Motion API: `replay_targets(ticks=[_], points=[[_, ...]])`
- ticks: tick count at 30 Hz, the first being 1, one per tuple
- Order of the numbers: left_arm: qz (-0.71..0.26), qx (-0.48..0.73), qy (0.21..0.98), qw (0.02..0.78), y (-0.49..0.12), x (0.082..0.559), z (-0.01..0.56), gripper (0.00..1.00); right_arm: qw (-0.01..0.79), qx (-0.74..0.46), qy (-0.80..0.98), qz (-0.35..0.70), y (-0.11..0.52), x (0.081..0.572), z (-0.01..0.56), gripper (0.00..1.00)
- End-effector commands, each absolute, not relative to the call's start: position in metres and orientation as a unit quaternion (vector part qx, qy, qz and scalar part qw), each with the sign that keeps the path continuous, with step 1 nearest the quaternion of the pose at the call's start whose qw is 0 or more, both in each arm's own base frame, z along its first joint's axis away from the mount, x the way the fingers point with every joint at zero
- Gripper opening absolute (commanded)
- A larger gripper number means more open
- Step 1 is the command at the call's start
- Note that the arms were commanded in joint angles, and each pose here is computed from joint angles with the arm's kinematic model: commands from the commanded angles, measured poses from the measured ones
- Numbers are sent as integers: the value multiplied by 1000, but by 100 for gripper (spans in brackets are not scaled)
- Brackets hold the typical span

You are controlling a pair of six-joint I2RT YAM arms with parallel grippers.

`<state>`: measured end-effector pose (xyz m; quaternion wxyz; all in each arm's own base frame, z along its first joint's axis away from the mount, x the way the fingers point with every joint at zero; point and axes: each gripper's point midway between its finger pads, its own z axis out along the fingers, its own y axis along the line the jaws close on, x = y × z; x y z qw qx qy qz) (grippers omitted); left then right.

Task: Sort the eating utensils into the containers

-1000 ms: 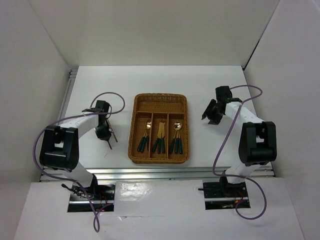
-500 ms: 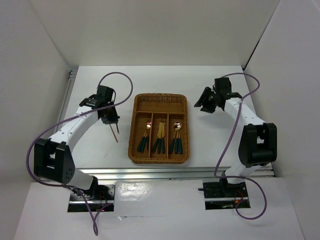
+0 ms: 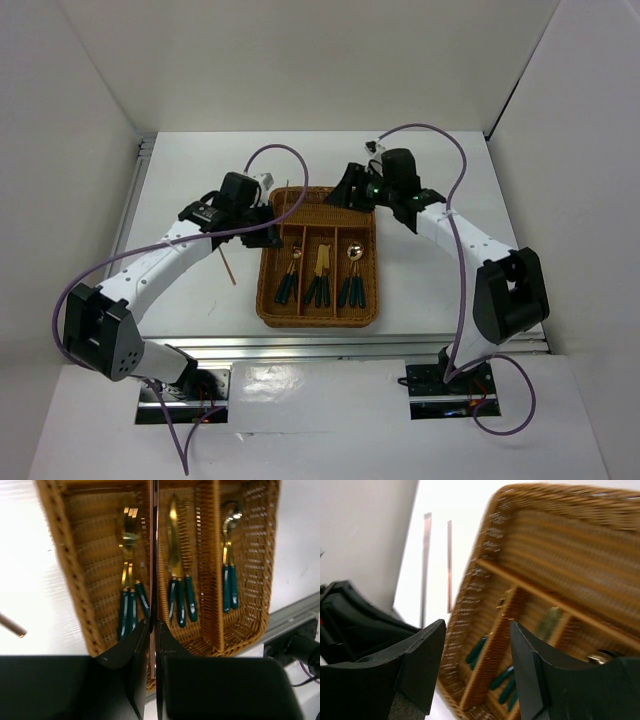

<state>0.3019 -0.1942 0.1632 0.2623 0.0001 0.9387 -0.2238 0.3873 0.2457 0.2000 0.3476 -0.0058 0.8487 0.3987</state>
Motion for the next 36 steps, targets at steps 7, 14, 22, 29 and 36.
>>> replay_targets(ticks=[7,14,22,29,36], points=[[-292,55,909,292,-237,307,192,18,387,-81,796,458,307,373,236,62],[-300,57,907,291,-242,305,195,18,379,-106,805,445,332,360,221,63],[-307,60,902,296,-246,309,198,18,360,-129,815,436,359,347,201,63],[-318,65,897,299,-250,310,204,18,366,-127,817,428,369,353,201,50],[-314,58,900,297,-249,310,195,27,359,-121,823,424,371,357,204,21]])
